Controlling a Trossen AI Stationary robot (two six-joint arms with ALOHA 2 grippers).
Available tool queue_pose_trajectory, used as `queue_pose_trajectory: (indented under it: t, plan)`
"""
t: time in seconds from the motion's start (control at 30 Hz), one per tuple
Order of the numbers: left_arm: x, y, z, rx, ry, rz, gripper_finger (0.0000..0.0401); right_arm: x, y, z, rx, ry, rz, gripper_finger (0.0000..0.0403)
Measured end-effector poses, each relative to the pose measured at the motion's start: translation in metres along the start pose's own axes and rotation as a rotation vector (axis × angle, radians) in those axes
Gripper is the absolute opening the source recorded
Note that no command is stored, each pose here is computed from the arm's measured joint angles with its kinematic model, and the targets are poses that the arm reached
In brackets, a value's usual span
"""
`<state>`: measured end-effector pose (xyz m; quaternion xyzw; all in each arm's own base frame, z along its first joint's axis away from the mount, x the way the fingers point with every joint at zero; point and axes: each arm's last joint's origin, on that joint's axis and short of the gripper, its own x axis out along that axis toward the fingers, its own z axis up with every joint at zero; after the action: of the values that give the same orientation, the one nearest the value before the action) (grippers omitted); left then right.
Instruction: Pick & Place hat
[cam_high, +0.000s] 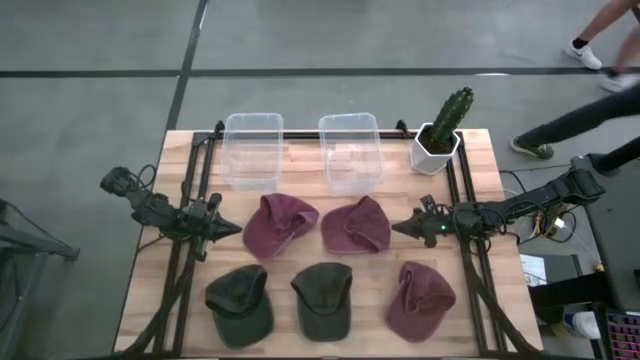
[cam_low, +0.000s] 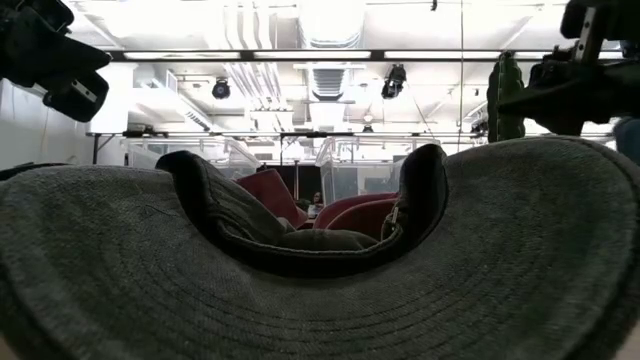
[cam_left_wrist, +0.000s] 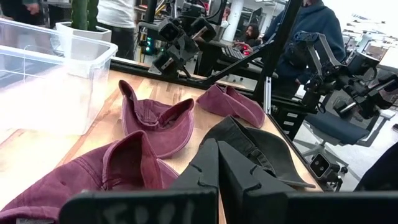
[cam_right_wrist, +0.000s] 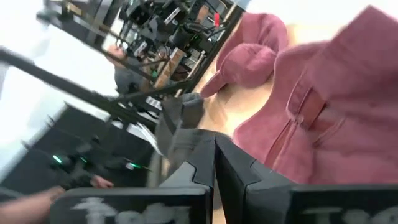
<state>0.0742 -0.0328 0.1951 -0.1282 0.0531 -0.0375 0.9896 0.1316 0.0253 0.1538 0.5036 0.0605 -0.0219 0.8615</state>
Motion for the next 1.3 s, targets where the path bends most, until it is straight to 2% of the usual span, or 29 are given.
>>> queue_pose_trajectory:
  t: [0.07, 0.4, 0.6, 0.73, 0.87, 0.97, 1.17, 1.3]
  plan:
    - [0.000, 0.000, 0.000, 0.000, 0.000, 0.000, 0.0000, 0.000, 0.000, 0.000, 0.037, -0.001, -0.001, 0.0009]
    - [0.000, 0.000, 0.000, -0.001, 0.000, 0.000, 0.0000, 0.000, 0.000, 0.000, 0.018, -0.002, -0.002, 0.0009]
    - [0.000, 0.000, 0.000, -0.003, -0.001, 0.000, 0.0000, 0.000, 0.001, 0.000, 0.253, 0.013, 0.012, 0.0009]
    - [0.000, 0.000, 0.000, -0.023, -0.001, -0.001, 0.0000, 0.001, 0.010, 0.001, 0.306, 0.082, 0.074, 0.0016]
    - [0.000, 0.000, 0.000, -0.022, 0.000, 0.000, 0.0000, 0.003, 0.029, 0.008, 0.318, 0.150, 0.117, 0.0047]
    - [0.000, 0.000, 0.000, -0.022, 0.002, 0.001, 0.0000, 0.004, 0.044, 0.013, 0.270, 0.242, 0.073, 0.0076]
    - [0.000, -0.001, 0.003, -0.048, -0.031, -0.011, 0.0000, 0.004, 0.086, 0.034, -0.086, 0.355, -0.013, 0.0132]
    - [0.000, -0.003, 0.009, -0.127, -0.085, -0.032, 0.0000, 0.015, 0.113, 0.043, -0.230, 0.458, -0.044, 0.0157]
